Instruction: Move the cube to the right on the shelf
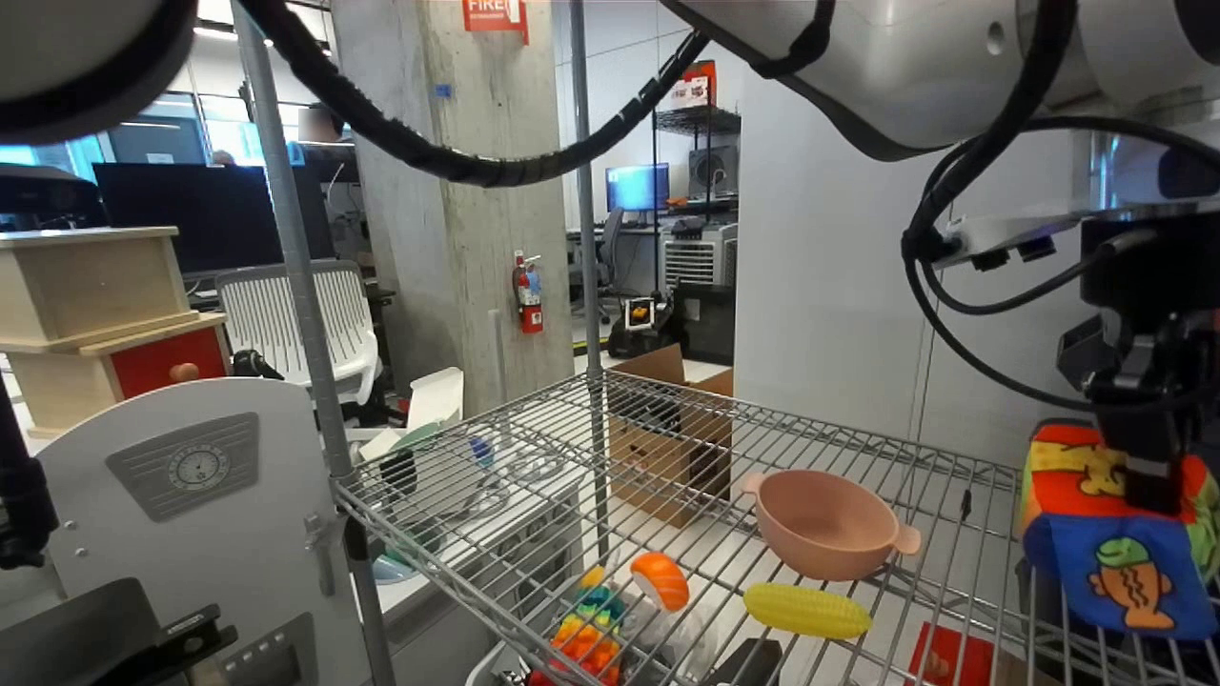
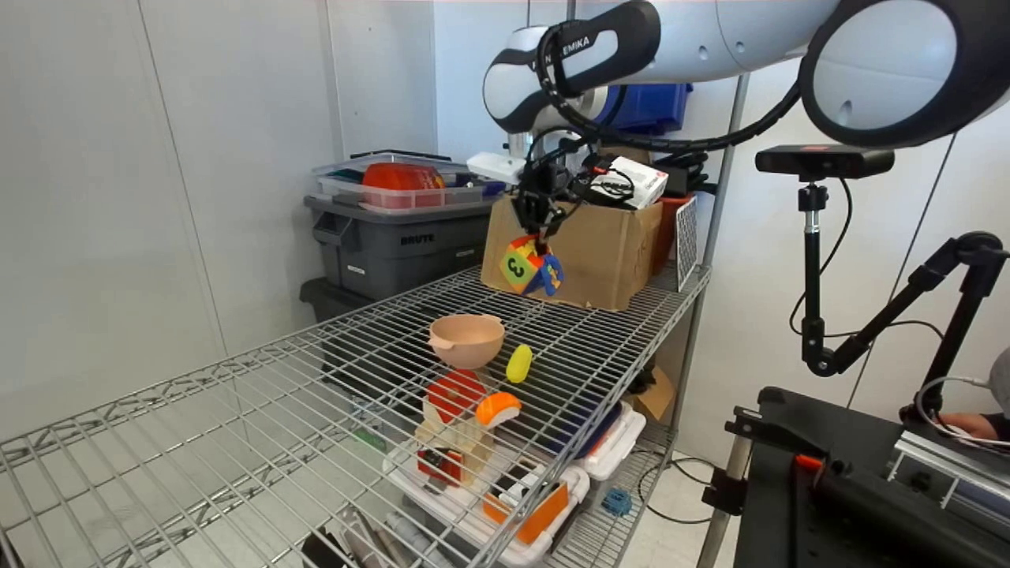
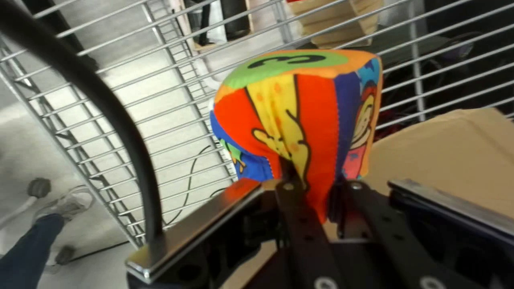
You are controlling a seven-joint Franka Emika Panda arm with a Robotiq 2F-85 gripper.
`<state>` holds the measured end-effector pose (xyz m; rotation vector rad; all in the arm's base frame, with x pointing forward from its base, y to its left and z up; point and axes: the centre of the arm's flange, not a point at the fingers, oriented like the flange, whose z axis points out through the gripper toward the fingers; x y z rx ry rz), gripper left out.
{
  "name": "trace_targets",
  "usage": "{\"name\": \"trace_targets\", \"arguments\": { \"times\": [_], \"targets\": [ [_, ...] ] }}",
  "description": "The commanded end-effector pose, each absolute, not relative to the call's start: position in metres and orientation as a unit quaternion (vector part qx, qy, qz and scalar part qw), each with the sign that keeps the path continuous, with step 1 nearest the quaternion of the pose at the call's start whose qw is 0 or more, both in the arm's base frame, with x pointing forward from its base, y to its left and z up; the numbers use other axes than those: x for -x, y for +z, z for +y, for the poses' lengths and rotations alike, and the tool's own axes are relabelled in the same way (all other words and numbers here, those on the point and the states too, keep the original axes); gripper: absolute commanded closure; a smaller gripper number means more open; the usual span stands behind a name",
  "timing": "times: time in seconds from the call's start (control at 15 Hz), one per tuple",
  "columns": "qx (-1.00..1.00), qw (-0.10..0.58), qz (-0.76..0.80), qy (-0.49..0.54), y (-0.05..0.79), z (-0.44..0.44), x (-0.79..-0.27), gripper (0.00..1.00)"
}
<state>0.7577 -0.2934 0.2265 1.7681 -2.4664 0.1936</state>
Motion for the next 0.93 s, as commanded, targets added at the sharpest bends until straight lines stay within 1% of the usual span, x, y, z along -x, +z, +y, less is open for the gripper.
{"name": "trace_targets", "arguments": {
  "times": [0.0,0.47,0.53,0.6,0.8,0.87],
  "targets": [
    [-0.559,0.066,-0.826,0.005,0.197,-0.332,-0.816,0.95],
    [-0.547,0.073,-0.833,-0.049,0.145,-0.337,-0.795,0.95],
    [-0.547,0.073,-0.833,-0.052,0.142,-0.336,-0.794,0.73],
    [-0.547,0.07,-0.832,-0.054,0.14,-0.335,-0.794,0.56],
    [-0.548,0.059,-0.833,-0.05,0.143,-0.336,-0.795,0.36],
    [-0.548,0.054,-0.833,-0.049,0.145,-0.336,-0.795,0.27]
  ]
}}
